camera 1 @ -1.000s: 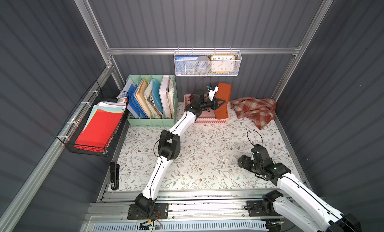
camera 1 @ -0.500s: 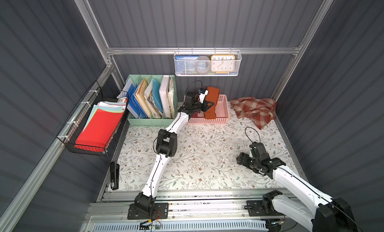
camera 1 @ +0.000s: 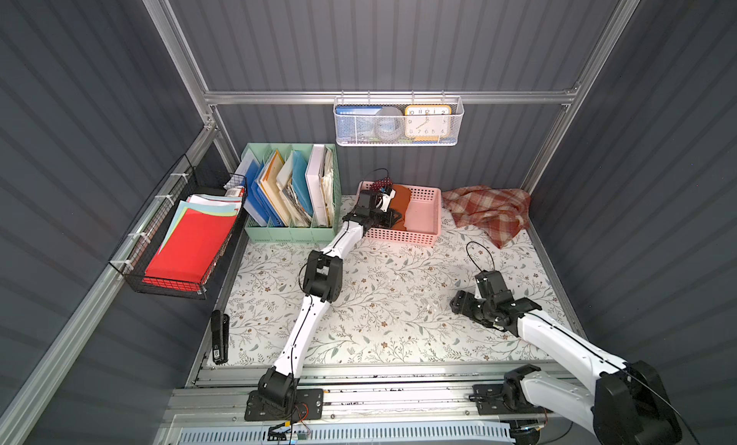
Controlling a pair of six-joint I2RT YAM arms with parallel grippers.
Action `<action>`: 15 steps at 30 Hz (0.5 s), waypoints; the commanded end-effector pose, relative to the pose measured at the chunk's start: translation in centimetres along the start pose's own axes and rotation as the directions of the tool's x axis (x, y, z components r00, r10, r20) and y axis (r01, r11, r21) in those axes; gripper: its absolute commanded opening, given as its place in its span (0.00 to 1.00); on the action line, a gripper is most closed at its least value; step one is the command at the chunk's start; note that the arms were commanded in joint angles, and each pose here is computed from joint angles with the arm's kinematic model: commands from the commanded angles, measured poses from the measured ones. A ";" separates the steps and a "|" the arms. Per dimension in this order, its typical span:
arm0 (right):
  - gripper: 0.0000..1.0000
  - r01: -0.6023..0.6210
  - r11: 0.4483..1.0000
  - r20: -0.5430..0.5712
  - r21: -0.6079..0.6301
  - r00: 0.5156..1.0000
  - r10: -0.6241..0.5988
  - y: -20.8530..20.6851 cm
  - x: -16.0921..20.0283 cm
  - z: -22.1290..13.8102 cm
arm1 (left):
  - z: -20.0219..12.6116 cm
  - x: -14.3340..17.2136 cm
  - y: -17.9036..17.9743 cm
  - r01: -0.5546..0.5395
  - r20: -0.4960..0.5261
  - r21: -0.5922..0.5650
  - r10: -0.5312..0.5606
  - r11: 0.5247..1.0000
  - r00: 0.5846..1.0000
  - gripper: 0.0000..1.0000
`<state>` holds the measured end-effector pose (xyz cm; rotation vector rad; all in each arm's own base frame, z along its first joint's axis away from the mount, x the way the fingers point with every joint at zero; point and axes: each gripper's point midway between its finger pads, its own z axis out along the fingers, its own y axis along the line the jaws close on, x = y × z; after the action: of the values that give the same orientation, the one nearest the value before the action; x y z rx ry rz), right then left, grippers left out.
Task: Roll up the skirts
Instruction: Place the skirt in the basket.
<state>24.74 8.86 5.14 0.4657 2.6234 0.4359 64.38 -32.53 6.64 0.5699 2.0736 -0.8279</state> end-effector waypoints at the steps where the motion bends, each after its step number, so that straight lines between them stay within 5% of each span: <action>1: 0.82 0.018 0.999 0.023 -0.026 1.000 -0.017 0.8 -0.9 -0.4 | -1.0 3.7 3.4 0.116 -0.129 -0.128 -0.132 0.985 0.983 0.00; 4: 0.82 0.020 0.999 0.020 -0.033 1.000 -0.019 0.9 -0.9 -0.4 | -1.9 5.4 4.4 0.214 -0.171 -0.168 -0.242 0.962 0.955 0.02; 11: 0.82 0.024 0.999 0.019 -0.047 1.000 -0.024 1.1 -0.7 -0.6 | -2.5 7.2 4.1 0.320 -0.221 -0.162 -0.350 0.934 0.910 0.49; 15: 0.82 0.023 0.998 0.029 -0.054 0.999 -0.021 1.0 -0.6 -0.9 | -3.1 5.7 3.6 0.321 -0.191 -0.150 -0.346 0.935 0.919 0.57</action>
<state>24.88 9.36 5.83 0.4319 2.6035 0.4777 63.85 -28.74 4.65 0.3364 2.2848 -0.8704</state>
